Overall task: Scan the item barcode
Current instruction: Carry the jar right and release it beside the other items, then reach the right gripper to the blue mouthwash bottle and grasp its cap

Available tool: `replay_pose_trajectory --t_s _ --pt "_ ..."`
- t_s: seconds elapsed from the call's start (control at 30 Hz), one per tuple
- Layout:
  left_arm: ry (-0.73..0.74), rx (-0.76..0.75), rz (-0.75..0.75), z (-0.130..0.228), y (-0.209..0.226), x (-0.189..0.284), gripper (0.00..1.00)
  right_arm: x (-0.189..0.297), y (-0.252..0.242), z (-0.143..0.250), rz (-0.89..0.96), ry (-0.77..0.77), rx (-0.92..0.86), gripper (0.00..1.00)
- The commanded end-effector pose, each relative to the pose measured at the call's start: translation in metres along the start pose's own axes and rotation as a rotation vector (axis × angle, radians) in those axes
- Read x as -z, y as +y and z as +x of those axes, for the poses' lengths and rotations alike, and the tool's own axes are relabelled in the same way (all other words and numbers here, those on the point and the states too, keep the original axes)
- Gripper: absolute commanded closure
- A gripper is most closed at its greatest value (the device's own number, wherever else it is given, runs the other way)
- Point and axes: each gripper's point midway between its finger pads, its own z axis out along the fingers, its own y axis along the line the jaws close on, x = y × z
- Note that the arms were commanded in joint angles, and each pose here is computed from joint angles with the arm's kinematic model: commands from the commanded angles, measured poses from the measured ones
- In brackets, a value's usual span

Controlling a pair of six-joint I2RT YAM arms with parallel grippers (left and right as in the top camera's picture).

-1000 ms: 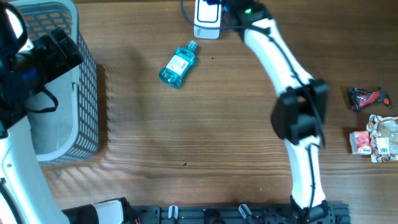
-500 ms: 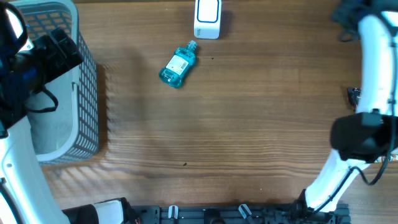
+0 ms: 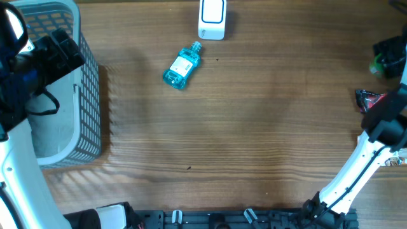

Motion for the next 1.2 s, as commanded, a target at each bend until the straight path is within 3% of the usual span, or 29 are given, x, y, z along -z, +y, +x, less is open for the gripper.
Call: replay_pose_trajectory --t_s 0.0,0.13,0.17,0.2,0.23,0.37,0.47,0.53,0.67,0.73,0.83,0.93,1.17 --pt "-0.008 0.008 0.003 -0.003 0.001 0.002 0.00 -0.035 -0.003 0.017 0.029 0.076 -0.098 0.48" --pt "-0.008 0.008 0.003 -0.003 0.001 0.002 0.00 -0.051 -0.010 0.022 0.059 0.105 -0.102 0.41" --pt "-0.009 0.008 0.002 -0.003 0.001 0.002 0.00 -0.052 -0.011 0.021 0.059 0.104 -0.106 0.33" --pt "-0.009 0.008 0.002 -0.003 0.001 0.002 0.00 -0.051 -0.014 0.018 0.058 0.103 -0.112 0.03" --pt "-0.008 0.008 0.003 -0.003 0.001 0.002 0.00 -0.050 -0.017 0.016 0.061 0.106 -0.104 0.00" --pt "-0.009 0.008 0.002 -0.003 0.001 0.002 0.00 -0.031 -0.026 0.013 0.046 0.137 -0.118 0.00" --pt "-0.009 0.008 0.002 -0.003 0.001 0.002 0.00 0.022 -0.018 -0.007 -0.032 0.056 -0.125 0.00" --pt "-0.009 0.008 0.002 -0.003 0.001 0.002 0.00 0.078 -0.006 -0.027 -0.135 -0.054 -0.108 0.00" --pt "-0.009 0.008 0.002 -0.003 0.001 0.002 0.00 0.246 0.013 -0.058 -0.430 -0.384 -0.039 0.00" --pt "-0.009 0.008 0.002 -0.003 0.001 0.002 0.00 0.327 0.032 -0.021 -0.599 -0.450 0.119 0.00" --pt "-0.009 0.008 0.002 -0.003 0.001 0.002 0.00 0.358 0.066 0.050 -0.706 -0.399 0.370 0.00" --pt "-0.009 0.008 0.002 -0.003 0.001 0.002 0.00 0.336 0.097 0.148 -0.627 -0.233 0.416 0.00" --pt "-0.009 0.008 0.002 -0.003 0.001 0.002 0.00 0.255 0.169 0.341 -0.519 -0.034 0.611 0.00"
